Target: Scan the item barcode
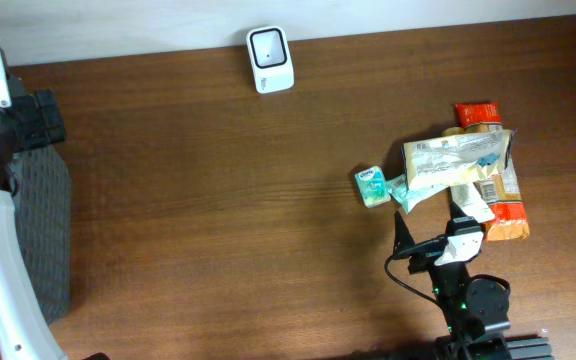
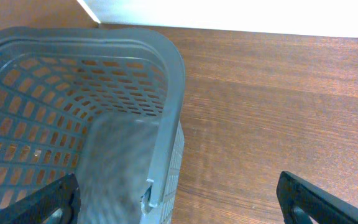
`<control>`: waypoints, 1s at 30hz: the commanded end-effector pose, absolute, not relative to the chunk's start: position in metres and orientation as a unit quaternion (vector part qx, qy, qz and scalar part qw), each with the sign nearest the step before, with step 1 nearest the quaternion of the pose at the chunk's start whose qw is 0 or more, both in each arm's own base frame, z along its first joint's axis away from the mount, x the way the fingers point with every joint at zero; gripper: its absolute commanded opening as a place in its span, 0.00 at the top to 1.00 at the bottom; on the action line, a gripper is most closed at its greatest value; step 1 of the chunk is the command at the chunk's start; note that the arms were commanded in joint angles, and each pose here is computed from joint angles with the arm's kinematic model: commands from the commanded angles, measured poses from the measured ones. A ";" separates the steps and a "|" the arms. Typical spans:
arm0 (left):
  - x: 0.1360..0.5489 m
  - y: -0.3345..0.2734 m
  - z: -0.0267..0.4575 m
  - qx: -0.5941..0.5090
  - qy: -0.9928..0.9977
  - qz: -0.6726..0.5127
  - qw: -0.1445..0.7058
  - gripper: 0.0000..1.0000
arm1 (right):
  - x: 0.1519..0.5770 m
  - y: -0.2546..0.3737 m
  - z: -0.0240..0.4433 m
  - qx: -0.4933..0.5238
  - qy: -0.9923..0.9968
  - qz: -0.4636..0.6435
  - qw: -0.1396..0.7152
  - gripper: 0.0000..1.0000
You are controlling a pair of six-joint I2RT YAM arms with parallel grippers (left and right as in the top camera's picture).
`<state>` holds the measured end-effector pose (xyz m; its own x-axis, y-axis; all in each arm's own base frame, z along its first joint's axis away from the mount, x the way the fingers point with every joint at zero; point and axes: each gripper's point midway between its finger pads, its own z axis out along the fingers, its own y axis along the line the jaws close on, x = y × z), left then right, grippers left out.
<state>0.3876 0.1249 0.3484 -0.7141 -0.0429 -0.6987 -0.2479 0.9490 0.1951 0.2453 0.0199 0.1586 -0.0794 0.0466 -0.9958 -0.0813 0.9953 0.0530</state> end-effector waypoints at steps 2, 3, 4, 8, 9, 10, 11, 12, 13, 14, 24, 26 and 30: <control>0.386 0.127 0.352 -0.075 0.914 0.143 0.373 0.01 | 0.245 0.016 0.156 -0.004 0.734 0.042 0.678 0.02; 0.386 0.127 0.352 -0.075 0.914 0.143 0.373 0.01 | 0.245 0.016 0.156 -0.004 0.734 0.042 0.678 0.02; 0.386 0.127 0.352 -0.075 0.914 0.143 0.373 0.01 | 0.245 0.016 0.156 -0.004 0.734 0.042 0.678 0.02; 0.375 0.119 0.360 -0.069 0.913 0.141 0.377 0.01 | 0.245 0.016 0.156 -0.004 0.734 0.042 0.678 0.02; 0.368 0.101 0.367 -0.051 0.910 0.135 0.388 0.01 | 0.245 0.016 0.156 -0.004 0.734 0.042 0.678 0.02; 0.363 0.086 0.369 -0.035 0.910 0.129 0.393 0.01 | 0.246 0.016 0.156 -0.004 0.734 0.042 0.678 0.02; 0.356 0.076 0.368 -0.024 0.911 0.123 0.394 0.01 | 0.245 0.016 0.156 -0.004 0.734 0.042 0.678 0.02; 0.345 0.063 0.363 -0.009 0.912 0.117 0.392 0.01 | 0.245 0.016 0.156 -0.004 0.734 0.042 0.678 0.02; 0.335 0.058 0.355 -0.004 0.915 0.114 0.388 0.01 | 0.245 0.016 0.156 -0.004 0.734 0.042 0.678 0.02; 0.327 0.054 0.345 0.001 0.917 0.106 0.385 0.01 | 0.245 0.016 0.156 -0.004 0.734 0.042 0.678 0.02; 0.292 0.027 0.262 0.025 0.835 0.064 0.546 0.01 | 0.245 0.016 0.156 -0.004 0.734 0.042 0.678 0.01; 0.279 0.024 0.239 0.028 0.814 0.063 0.576 0.01 | 0.245 0.016 0.156 -0.004 0.734 0.042 0.678 0.02; 0.264 0.020 0.204 0.031 0.783 0.066 0.618 0.01 | 0.245 0.016 0.156 -0.004 0.734 0.042 0.678 0.02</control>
